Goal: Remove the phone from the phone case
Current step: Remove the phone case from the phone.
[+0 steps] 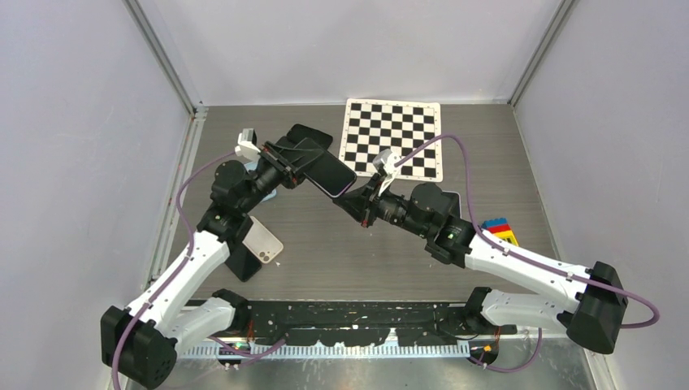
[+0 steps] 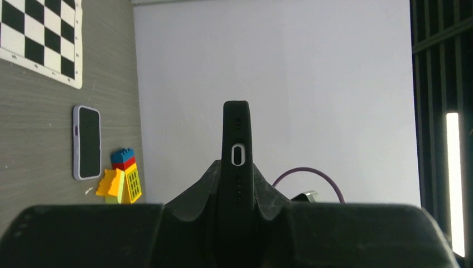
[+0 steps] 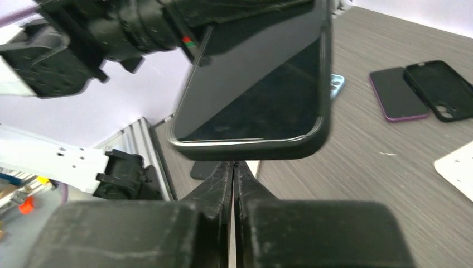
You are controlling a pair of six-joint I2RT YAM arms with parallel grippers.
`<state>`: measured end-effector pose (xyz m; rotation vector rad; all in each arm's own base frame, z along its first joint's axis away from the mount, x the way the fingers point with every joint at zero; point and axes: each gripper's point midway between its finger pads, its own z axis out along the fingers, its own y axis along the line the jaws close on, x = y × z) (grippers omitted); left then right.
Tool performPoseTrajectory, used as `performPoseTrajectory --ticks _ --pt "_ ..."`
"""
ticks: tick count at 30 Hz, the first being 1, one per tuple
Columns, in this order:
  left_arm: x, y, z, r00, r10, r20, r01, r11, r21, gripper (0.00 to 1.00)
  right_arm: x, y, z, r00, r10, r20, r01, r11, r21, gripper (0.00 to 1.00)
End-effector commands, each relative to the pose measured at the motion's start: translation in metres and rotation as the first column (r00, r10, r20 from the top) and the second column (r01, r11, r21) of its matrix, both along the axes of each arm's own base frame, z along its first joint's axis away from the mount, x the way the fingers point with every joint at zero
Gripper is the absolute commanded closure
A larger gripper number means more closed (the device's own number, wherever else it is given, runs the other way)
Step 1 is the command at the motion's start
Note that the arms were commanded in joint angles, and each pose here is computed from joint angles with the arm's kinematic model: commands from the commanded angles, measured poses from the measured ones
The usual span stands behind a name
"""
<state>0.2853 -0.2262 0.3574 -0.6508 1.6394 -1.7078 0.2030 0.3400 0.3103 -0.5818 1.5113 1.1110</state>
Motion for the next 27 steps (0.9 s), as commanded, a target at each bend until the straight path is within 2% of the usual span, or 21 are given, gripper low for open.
performPoseTrajectory --ticks 1,6,8,10,11,14,16,21,23,24,26,27 --pt "-0.019 -0.003 0.032 0.995 -0.068 0.068 0.072 0.995 -0.067 1.00 0.015 -0.009 -0.015 0.996 -0.066 0.056 0.071 0.994 -0.081 0.99" --pt "-0.017 0.004 0.031 0.995 -0.039 0.096 0.043 0.998 -0.040 1.00 0.008 -0.014 -0.011 0.998 -0.063 0.023 0.064 0.997 -0.042 0.99" --pt "-0.015 0.009 0.031 0.993 -0.021 0.115 0.024 0.999 -0.022 1.00 0.001 -0.016 -0.009 0.999 -0.048 -0.006 0.048 0.999 -0.013 0.92" --pt "-0.014 0.012 0.030 0.991 -0.007 0.134 0.007 1.000 -0.002 1.00 -0.009 -0.018 -0.006 0.999 -0.017 -0.031 0.018 1.000 0.024 0.70" --pt "-0.014 0.014 0.031 0.990 -0.002 0.144 0.001 1.000 0.004 1.00 -0.014 -0.020 0.003 1.000 0.000 -0.028 0.001 0.998 0.062 0.52" --pt "-0.014 0.015 0.033 0.986 0.003 0.165 -0.005 1.000 0.009 1.00 -0.026 -0.020 0.011 0.993 0.051 -0.105 -0.032 0.984 0.173 0.29" --pt "-0.014 0.016 0.036 0.985 0.003 0.173 -0.004 1.000 0.006 1.00 -0.031 -0.018 0.023 0.984 0.095 -0.149 -0.052 0.962 0.269 0.25" --pt "-0.016 0.016 0.039 0.985 -0.002 0.174 0.002 1.000 -0.003 1.00 -0.031 -0.008 0.041 0.957 0.170 -0.236 -0.060 0.909 0.413 0.25" --pt "-0.017 0.016 0.039 0.985 -0.003 0.170 0.005 1.000 -0.010 1.00 -0.028 -0.005 0.044 0.948 0.182 -0.260 -0.051 0.895 0.442 0.34" --pt "-0.018 0.016 0.040 0.986 -0.004 0.168 0.006 1.000 -0.014 1.00 -0.025 -0.003 0.046 0.945 0.183 -0.271 -0.043 0.891 0.452 0.45" --pt "-0.018 0.016 0.040 0.986 -0.005 0.164 0.008 1.000 -0.019 1.00 -0.023 0.000 0.049 0.944 0.185 -0.273 -0.039 0.884 0.465 0.60" --pt "-0.019 0.016 0.040 0.987 -0.007 0.162 0.011 1.000 -0.023 1.00 -0.022 0.000 0.049 0.944 0.187 -0.272 -0.039 0.882 0.470 0.63"
